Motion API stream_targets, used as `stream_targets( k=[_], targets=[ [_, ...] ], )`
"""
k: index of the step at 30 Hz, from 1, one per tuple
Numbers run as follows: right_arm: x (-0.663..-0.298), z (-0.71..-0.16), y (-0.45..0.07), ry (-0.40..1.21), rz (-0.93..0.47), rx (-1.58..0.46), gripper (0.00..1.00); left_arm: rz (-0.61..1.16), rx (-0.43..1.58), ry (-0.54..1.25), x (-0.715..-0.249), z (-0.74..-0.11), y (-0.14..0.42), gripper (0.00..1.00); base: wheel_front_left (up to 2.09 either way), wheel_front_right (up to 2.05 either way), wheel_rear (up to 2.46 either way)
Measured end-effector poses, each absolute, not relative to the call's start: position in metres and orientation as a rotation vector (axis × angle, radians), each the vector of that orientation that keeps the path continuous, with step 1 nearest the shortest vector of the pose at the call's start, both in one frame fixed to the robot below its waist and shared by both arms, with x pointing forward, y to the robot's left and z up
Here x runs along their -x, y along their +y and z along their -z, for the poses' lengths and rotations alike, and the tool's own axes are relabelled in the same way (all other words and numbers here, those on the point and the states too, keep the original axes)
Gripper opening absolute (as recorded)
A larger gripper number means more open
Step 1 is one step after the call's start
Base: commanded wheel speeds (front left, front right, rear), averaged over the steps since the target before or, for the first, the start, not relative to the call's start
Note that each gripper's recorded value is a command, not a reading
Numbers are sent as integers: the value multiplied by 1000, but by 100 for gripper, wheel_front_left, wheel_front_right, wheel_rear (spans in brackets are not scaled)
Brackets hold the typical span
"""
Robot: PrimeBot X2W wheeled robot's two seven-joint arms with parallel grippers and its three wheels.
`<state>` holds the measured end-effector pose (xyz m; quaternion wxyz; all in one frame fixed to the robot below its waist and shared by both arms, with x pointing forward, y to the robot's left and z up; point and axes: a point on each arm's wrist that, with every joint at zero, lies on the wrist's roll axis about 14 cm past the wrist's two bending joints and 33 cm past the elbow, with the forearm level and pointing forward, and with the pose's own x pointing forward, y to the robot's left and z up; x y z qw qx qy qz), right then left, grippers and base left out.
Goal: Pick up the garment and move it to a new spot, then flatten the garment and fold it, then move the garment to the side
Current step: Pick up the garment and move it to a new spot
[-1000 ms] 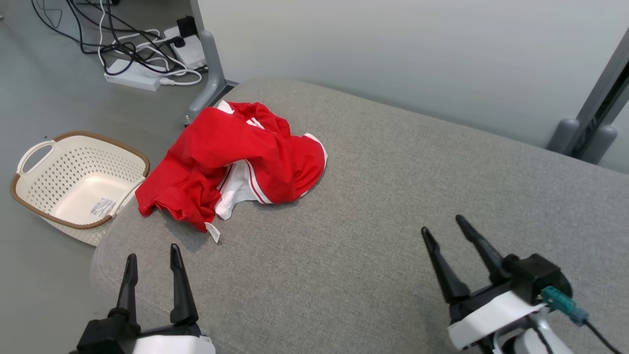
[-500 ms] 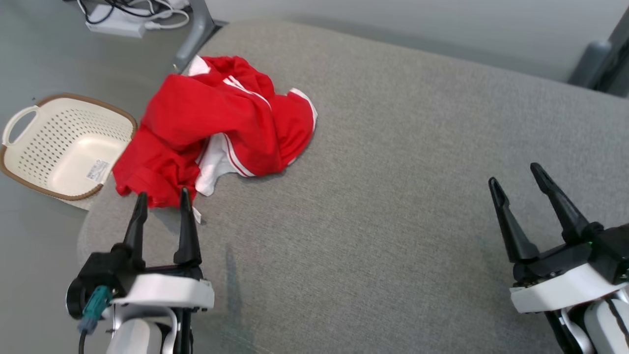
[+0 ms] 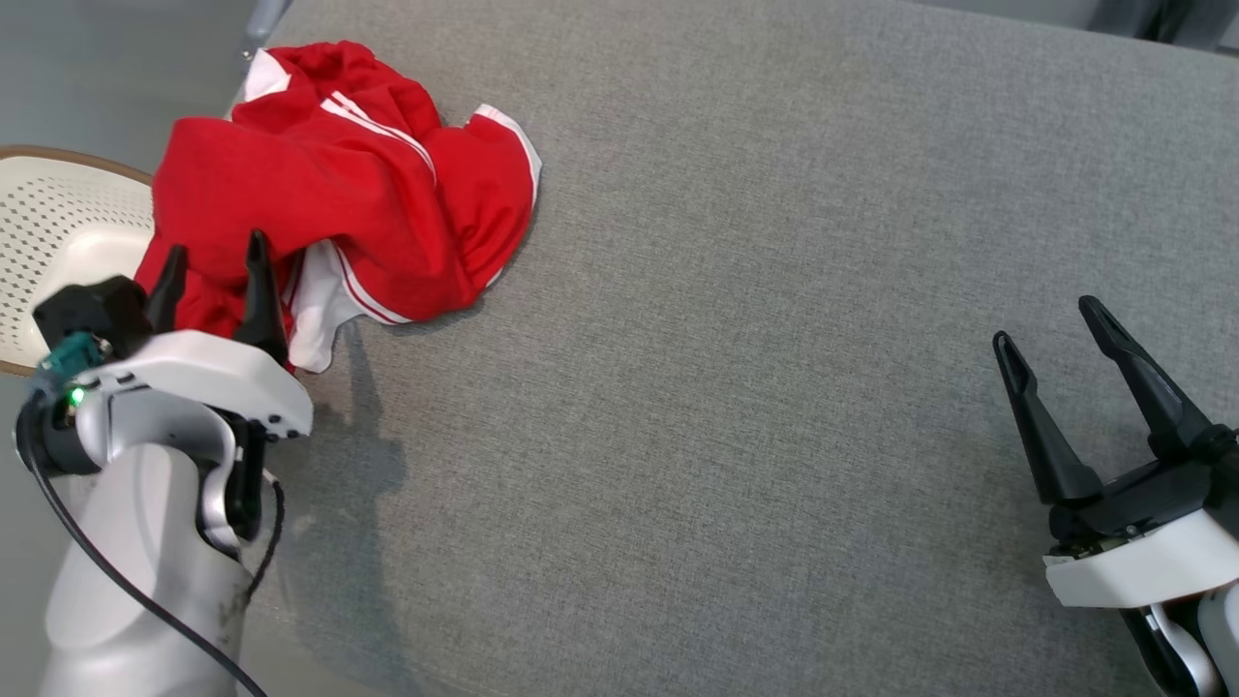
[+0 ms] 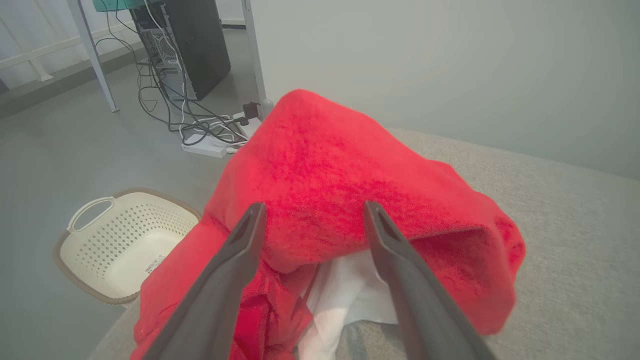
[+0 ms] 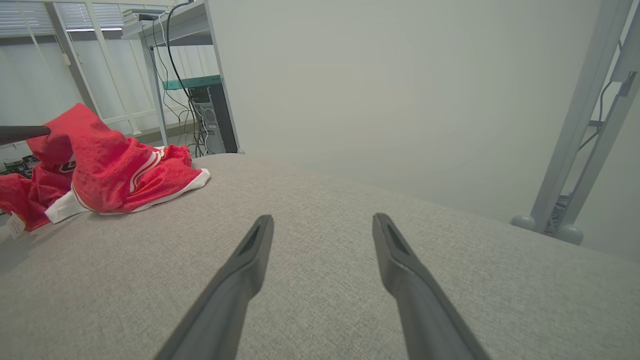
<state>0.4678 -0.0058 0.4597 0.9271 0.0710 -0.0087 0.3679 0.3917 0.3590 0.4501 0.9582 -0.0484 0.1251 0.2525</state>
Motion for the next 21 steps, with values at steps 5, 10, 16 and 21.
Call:
stream_targets(
  k=[5,10,16,21],
  targets=[
    [-471,-449,-14,5,-743,-137,100,-515,118,337,-407,-439,368,100,0,0,0],
    [-472,-438,-17,27,-751,-127,100,-518,161,445,-420,-429,377,100,0,0,0],
    [-472,-429,-20,47,-752,-131,100,-497,205,571,-425,-411,375,100,0,0,0],
    [-473,-424,-23,58,-750,-128,100,-500,200,636,-424,-400,377,100,0,0,0]
  ],
)
